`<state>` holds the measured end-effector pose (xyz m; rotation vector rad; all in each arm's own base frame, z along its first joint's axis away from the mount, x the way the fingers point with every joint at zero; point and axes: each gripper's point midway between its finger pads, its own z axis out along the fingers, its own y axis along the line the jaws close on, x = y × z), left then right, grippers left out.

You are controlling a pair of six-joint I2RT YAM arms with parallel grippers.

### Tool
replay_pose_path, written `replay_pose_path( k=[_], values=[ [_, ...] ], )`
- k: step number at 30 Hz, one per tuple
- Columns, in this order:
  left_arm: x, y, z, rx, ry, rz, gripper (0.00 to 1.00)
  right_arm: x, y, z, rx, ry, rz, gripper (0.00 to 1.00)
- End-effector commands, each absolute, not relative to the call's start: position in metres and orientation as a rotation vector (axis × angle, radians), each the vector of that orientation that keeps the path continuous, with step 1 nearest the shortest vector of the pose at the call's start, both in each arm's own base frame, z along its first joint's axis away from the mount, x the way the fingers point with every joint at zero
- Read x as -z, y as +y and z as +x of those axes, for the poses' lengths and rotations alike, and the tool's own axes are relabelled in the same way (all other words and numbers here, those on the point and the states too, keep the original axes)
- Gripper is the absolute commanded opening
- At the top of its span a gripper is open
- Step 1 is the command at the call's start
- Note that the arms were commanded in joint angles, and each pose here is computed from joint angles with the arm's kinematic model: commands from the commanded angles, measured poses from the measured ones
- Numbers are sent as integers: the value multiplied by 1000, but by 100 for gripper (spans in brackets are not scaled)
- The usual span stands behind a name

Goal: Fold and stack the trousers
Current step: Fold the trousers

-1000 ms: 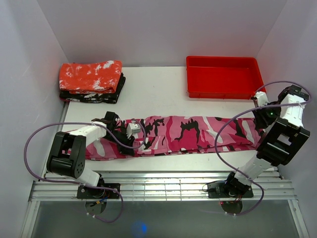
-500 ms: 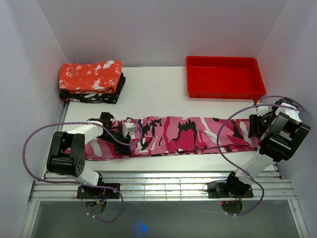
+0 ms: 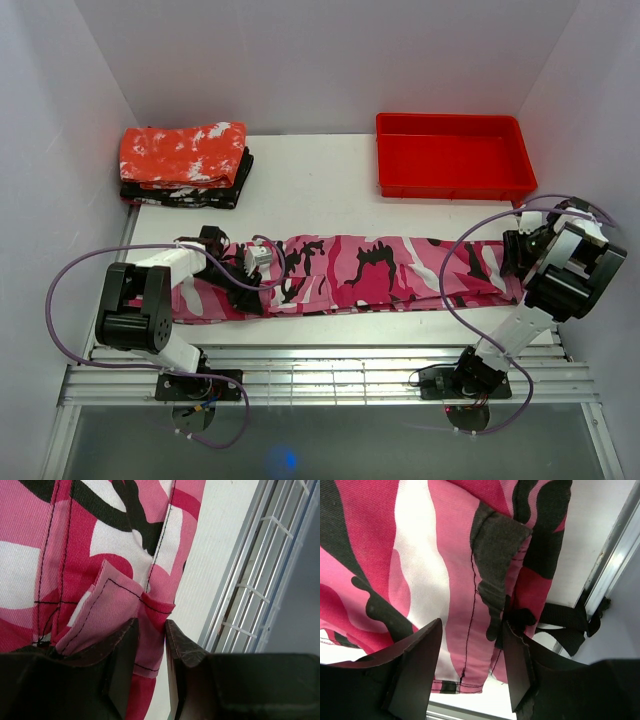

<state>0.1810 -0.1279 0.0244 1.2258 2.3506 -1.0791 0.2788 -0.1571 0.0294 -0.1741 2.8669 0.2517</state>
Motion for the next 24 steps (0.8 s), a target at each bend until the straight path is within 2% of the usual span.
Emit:
replay_pose_path(
  k=[1,3,7,8,9,11,12,13,14,15,17,21,23,24],
  values=[
    [28,-50,168,600,2656,1447,43,-19,-161,279,-226,2886,-147,60],
    [28,-50,168,600,2656,1447,43,-16,-162,280,-223,2894,-137,66],
    [30,-50,164,610,2653,1459,43,-15,-161,282,-238,2899,-125,65],
    [30,-50,164,604,2652,1462,43,-16,-160,282,-249,2898,-126,59],
    [31,-50,165,601,2653,1460,44,-16,-159,281,-263,2901,-125,41],
    [31,-49,165,597,2653,1463,47,-20,-157,282,-283,2895,-133,24],
    [30,-49,166,595,2652,1461,48,-24,-158,284,-275,2889,-143,12],
    [31,-49,166,594,2653,1464,49,-26,-160,284,-262,2890,-148,8],
    [31,-49,165,597,2659,1465,55,-29,-161,284,-259,2893,-155,8],
    [31,-48,164,600,2663,1470,56,-38,-165,290,-227,2873,-168,8],
    [32,-47,163,595,2665,1484,64,-47,-172,293,-184,2864,-186,8],
    [33,-45,162,589,2667,1486,66,-67,-188,299,-78,2853,-228,8],
    [34,-45,161,590,2673,1485,76,-73,-196,299,-15,2857,-259,8],
    [35,-44,160,590,2678,1482,77,-74,-199,298,1,2857,-266,8]
  ],
)
